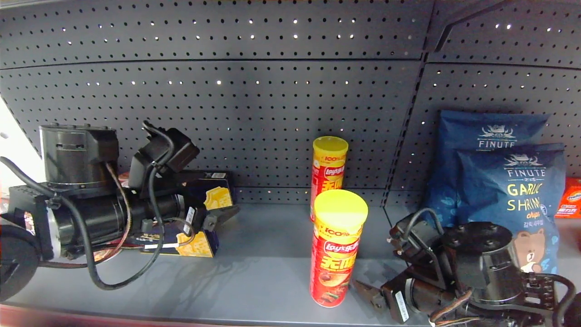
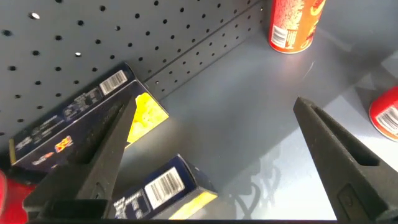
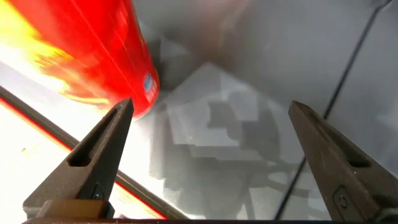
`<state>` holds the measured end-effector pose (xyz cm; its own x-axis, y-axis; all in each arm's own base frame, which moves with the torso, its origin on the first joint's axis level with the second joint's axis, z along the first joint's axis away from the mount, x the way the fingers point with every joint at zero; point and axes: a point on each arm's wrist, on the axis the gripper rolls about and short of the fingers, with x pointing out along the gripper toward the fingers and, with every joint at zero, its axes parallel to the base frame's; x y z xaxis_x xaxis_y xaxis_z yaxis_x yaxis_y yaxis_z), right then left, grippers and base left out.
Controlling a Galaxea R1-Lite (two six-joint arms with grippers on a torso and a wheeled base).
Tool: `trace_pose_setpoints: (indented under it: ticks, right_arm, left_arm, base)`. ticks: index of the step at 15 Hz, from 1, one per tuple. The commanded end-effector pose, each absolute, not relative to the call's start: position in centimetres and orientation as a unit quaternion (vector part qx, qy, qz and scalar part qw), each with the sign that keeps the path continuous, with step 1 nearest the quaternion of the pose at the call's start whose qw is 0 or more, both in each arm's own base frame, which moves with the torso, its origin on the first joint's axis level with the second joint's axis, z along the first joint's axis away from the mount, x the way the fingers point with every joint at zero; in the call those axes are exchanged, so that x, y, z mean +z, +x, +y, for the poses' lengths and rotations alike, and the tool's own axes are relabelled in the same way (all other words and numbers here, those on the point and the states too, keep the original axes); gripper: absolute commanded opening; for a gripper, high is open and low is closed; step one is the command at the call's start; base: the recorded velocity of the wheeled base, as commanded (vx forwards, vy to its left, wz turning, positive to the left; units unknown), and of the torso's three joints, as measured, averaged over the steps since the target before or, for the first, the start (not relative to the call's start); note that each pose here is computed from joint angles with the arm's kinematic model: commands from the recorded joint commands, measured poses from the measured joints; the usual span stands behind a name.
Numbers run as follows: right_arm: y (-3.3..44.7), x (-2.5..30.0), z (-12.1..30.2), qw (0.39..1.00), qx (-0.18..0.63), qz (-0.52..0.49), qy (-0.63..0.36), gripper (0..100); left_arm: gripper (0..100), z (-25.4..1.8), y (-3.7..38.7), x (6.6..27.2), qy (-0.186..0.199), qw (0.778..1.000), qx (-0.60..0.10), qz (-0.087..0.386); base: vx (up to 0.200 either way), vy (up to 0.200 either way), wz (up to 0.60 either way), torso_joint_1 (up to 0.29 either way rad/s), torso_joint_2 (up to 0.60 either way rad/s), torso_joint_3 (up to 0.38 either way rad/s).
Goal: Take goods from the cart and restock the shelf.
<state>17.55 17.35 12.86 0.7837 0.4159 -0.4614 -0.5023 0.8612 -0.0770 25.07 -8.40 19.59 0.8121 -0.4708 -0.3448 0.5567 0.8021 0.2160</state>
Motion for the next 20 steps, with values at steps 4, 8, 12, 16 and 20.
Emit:
trace_pose_setpoints:
  ticks: [4, 8, 12, 16, 20]
  right_arm:
    - [16.4, 15.0, 16.3, 0.948, 0.247, 0.184, -0.077, 100]
    - [16.0, 15.7, 15.3, 0.955, 0.236, 0.169, -0.067, 100]
    - [14.6, 16.9, 12.5, 0.969, 0.199, 0.138, -0.048, 100]
    - [12.4, 16.1, 7.1, 0.985, 0.116, 0.126, -0.029, 100]
    - [6.4, 13.5, 0.5, 0.991, -0.074, 0.115, 0.001, 100]
  left_arm:
    - [100, -7.2, 21.2, 20.7, 0.169, 0.942, -0.272, 0.106]
    - [100, -5.1, 17.4, 20.5, 0.161, 0.951, -0.248, 0.093]
    - [100, -2.0, 11.0, 18.4, 0.143, 0.969, -0.185, 0.076]
    - [100, -0.4, 5.3, 14.4, 0.102, 0.986, -0.102, 0.077]
    - [100, 0.0, 0.7, 10.1, 0.103, 0.990, 0.027, 0.092]
  base:
    - [0.000, 0.000, 0.00, 0.000, 0.00, 0.000]
    - [0.000, 0.000, 0.00, 0.000, 0.00, 0.000]
    - [0.000, 0.000, 0.00, 0.000, 0.00, 0.000]
    - [0.000, 0.000, 0.00, 0.000, 0.00, 0.000]
    - [0.000, 0.000, 0.00, 0.000, 0.00, 0.000]
